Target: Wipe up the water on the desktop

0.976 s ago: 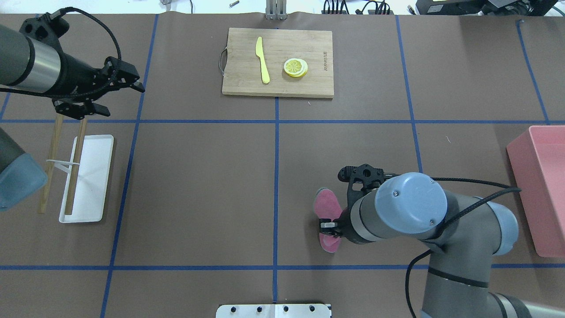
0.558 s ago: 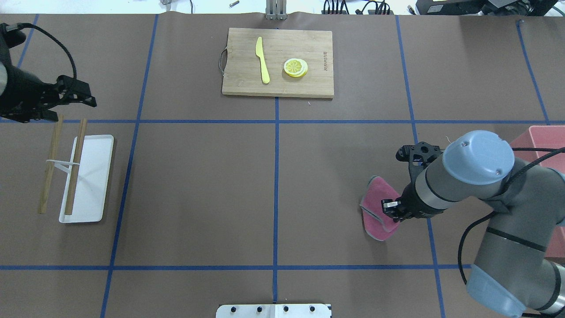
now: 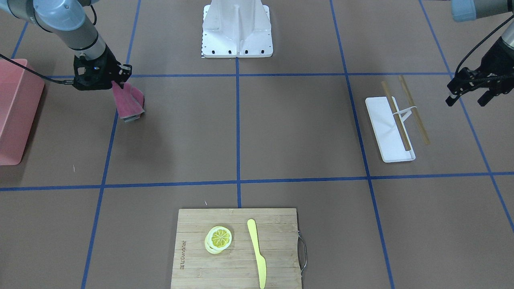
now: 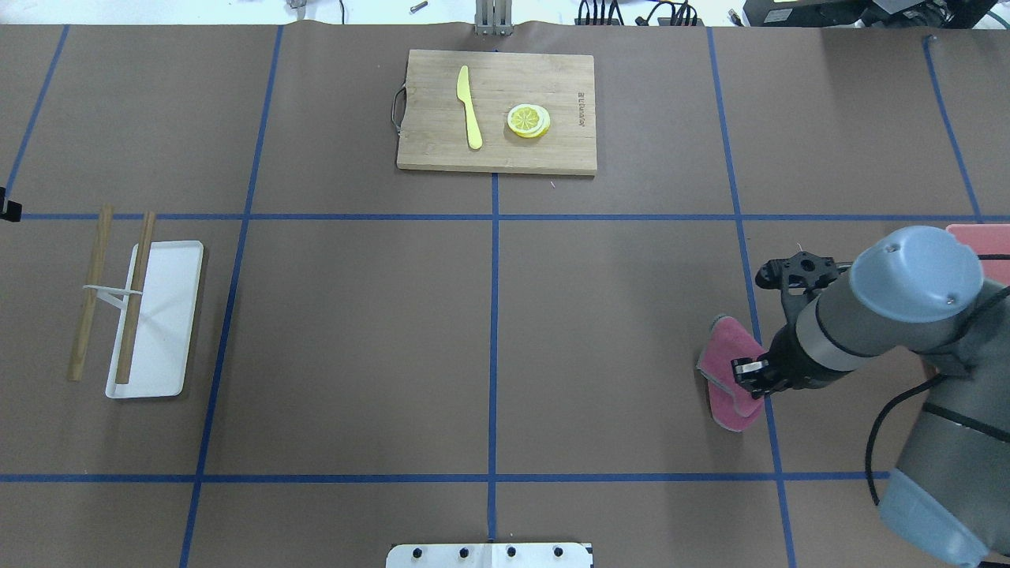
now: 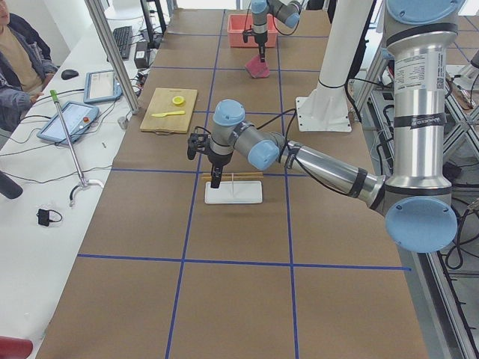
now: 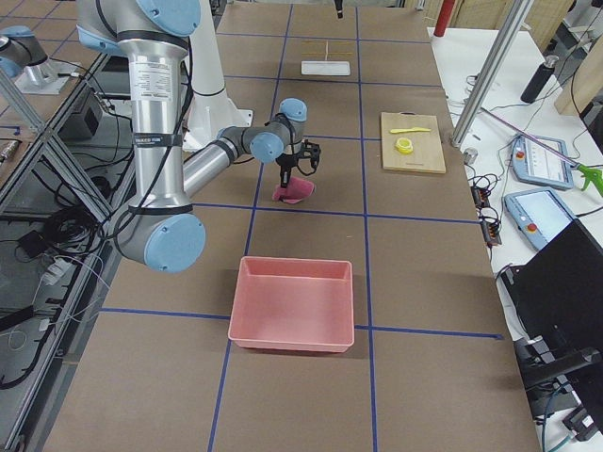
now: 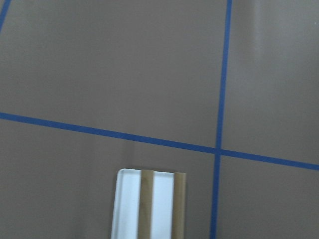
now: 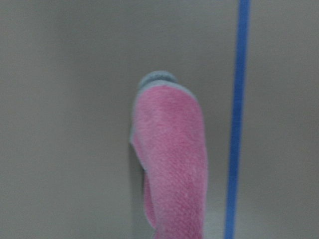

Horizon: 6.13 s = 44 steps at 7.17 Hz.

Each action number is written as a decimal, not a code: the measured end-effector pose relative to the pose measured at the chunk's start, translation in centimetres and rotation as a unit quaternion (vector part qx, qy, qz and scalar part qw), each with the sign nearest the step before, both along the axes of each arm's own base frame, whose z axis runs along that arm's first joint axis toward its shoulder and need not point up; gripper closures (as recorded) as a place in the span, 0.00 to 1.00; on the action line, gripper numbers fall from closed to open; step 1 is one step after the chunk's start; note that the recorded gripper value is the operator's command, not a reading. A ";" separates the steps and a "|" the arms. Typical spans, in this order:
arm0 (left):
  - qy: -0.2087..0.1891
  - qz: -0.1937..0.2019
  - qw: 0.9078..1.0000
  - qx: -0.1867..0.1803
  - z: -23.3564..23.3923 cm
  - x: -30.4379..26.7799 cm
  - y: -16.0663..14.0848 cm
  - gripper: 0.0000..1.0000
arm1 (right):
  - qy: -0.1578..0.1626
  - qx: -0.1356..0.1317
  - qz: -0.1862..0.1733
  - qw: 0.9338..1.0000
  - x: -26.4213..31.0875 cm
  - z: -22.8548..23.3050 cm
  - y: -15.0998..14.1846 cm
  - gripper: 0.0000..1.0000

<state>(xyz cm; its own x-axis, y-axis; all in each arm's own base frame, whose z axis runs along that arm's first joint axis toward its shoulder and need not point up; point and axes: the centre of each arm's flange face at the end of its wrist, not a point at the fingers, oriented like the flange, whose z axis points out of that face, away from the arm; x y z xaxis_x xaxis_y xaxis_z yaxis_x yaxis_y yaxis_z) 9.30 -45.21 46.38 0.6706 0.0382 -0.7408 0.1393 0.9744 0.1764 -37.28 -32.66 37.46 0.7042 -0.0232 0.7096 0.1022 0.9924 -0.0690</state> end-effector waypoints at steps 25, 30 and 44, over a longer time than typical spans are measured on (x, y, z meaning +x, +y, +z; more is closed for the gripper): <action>0.022 0.029 0.999 0.002 0.7 -0.3 -0.1 0.02 | -0.012 0.013 0.056 0.998 16.1 0.1 -6.2 1.00; 0.024 0.027 0.999 0.002 0.5 -0.4 0.1 0.02 | 0.048 0.051 -0.022 0.997 38.6 13.6 -3.3 1.00; -0.037 0.080 0.996 0.024 12.7 -10.3 1.2 0.02 | 0.019 0.049 -0.014 0.999 42.6 24.3 -7.1 0.00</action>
